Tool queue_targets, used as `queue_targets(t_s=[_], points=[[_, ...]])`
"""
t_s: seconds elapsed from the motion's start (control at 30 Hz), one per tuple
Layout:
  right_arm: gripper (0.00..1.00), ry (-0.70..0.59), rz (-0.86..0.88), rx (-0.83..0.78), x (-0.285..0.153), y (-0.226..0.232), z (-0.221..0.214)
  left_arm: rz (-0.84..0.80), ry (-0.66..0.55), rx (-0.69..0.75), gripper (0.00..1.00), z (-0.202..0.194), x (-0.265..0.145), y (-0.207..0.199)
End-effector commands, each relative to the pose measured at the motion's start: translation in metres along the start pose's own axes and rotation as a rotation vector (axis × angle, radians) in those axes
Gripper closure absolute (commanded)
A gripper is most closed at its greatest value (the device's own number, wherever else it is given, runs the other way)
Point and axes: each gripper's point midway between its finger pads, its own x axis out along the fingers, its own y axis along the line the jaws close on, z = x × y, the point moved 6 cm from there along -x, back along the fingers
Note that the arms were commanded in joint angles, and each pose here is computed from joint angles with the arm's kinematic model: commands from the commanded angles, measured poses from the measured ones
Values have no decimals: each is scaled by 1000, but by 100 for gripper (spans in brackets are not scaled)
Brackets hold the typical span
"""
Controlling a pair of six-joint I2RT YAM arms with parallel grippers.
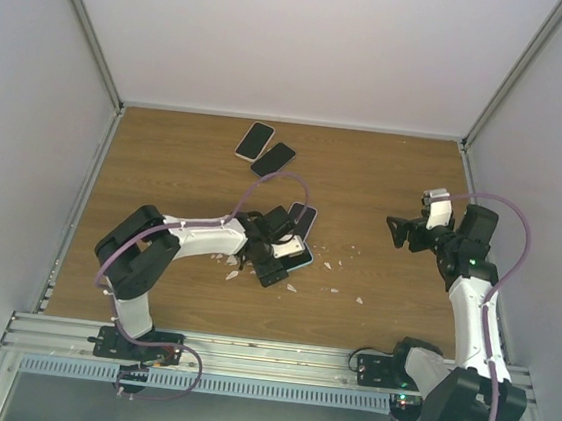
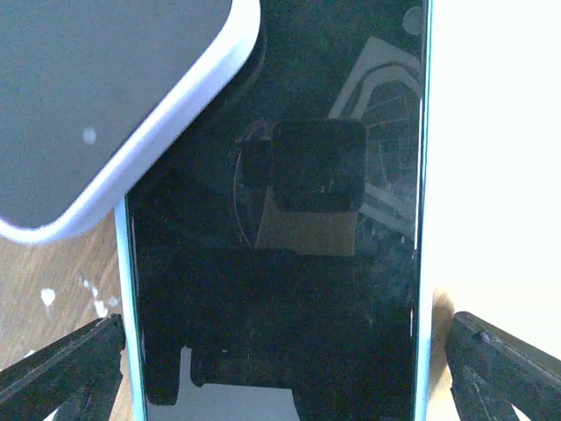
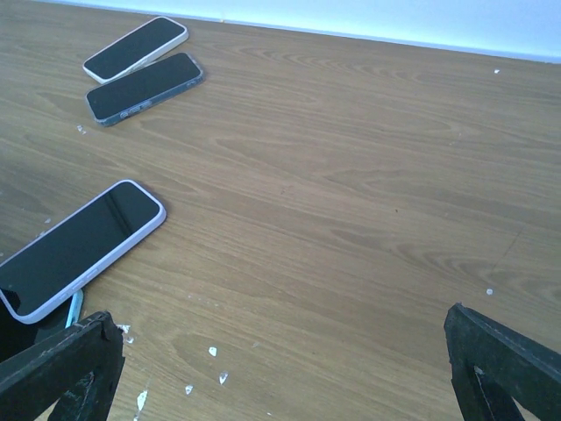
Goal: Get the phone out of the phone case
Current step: Pick up the phone at the center of the board.
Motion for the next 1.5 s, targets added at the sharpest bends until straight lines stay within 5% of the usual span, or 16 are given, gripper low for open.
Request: queue_targets(t_s=[0.0, 0.3, 0.8, 1.47], points=[[0, -34, -16, -29, -3, -1, 3, -33, 29, -13, 1, 3, 16, 0], [0, -31, -37, -15, -2, -5, 2, -59, 7, 33, 3, 17, 27, -7], [0, -43, -40, -11, -5, -4, 3, -147, -29, 167, 47, 23, -1, -48], [0, -159, 40, -91, -37, 10, 75, -363, -336, 243, 53, 48, -108, -66]])
